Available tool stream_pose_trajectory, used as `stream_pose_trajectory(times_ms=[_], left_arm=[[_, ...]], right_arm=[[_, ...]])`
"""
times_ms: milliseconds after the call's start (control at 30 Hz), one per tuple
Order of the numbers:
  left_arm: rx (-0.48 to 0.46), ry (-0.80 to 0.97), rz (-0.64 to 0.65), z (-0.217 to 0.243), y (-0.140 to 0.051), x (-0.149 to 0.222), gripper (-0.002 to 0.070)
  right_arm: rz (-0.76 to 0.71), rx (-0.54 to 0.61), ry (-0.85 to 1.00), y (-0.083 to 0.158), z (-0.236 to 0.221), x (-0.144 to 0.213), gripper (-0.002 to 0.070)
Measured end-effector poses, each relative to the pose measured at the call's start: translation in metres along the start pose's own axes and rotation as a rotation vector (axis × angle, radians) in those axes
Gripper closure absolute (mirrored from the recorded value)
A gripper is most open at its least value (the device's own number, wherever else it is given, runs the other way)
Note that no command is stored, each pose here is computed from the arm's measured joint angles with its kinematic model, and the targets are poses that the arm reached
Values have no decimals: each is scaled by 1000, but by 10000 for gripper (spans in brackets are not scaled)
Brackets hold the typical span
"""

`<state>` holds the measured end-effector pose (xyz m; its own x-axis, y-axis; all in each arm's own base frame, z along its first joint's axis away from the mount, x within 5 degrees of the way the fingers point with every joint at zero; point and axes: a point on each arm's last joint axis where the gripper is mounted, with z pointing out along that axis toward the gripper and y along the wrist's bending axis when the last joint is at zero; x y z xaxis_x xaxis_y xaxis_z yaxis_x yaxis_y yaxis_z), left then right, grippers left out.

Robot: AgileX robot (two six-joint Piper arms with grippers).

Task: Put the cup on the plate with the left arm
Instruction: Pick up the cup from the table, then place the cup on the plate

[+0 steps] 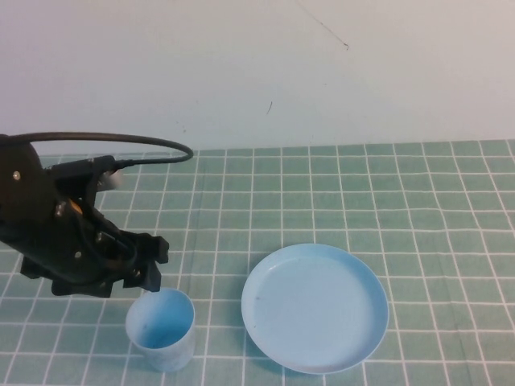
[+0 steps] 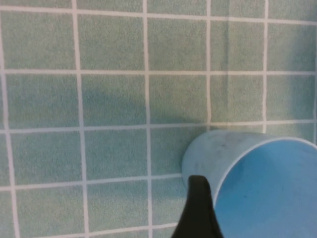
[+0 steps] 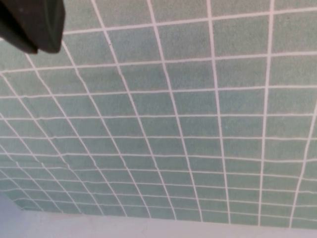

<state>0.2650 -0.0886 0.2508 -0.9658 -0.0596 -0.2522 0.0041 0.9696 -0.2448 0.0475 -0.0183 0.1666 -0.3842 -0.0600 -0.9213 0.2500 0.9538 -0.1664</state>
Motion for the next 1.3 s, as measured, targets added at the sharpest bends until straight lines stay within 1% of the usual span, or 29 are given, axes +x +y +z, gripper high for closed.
stream_pose_trajectory(times_ms=[200,400,433,500,567,633,667,733,933,1067,1200,1300], left_arm=[[-61,39,32,21,6,-5,197],[-92,123,29,48,11,-6,206],[-97,137,27,54,12,-6,230],[-104,161,25,62,13,-7,335],[-110,184,38,69,15,-6,512],[-110,187,45,71,15,-7,594],[-110,184,46,71,15,-7,621],[-108,172,50,69,14,-8,651],[-101,125,78,48,8,-19,664],[-60,87,71,25,-4,-34,664],[-23,39,116,6,-28,-45,664],[11,-1,168,-5,-53,-48,664]], right_arm=[[0,0,0,0,0,0,678],[0,0,0,0,0,0,678],[0,0,0,0,0,0,678],[0,0,0,0,0,0,678],[0,0,0,0,0,0,678],[0,0,0,0,0,0,678],[0,0,0,0,0,0,678],[0,0,0,0,0,0,678],[0,0,0,0,0,0,678],[0,0,0,0,0,0,678],[0,0,0,0,0,0,678],[0,0,0,0,0,0,678]])
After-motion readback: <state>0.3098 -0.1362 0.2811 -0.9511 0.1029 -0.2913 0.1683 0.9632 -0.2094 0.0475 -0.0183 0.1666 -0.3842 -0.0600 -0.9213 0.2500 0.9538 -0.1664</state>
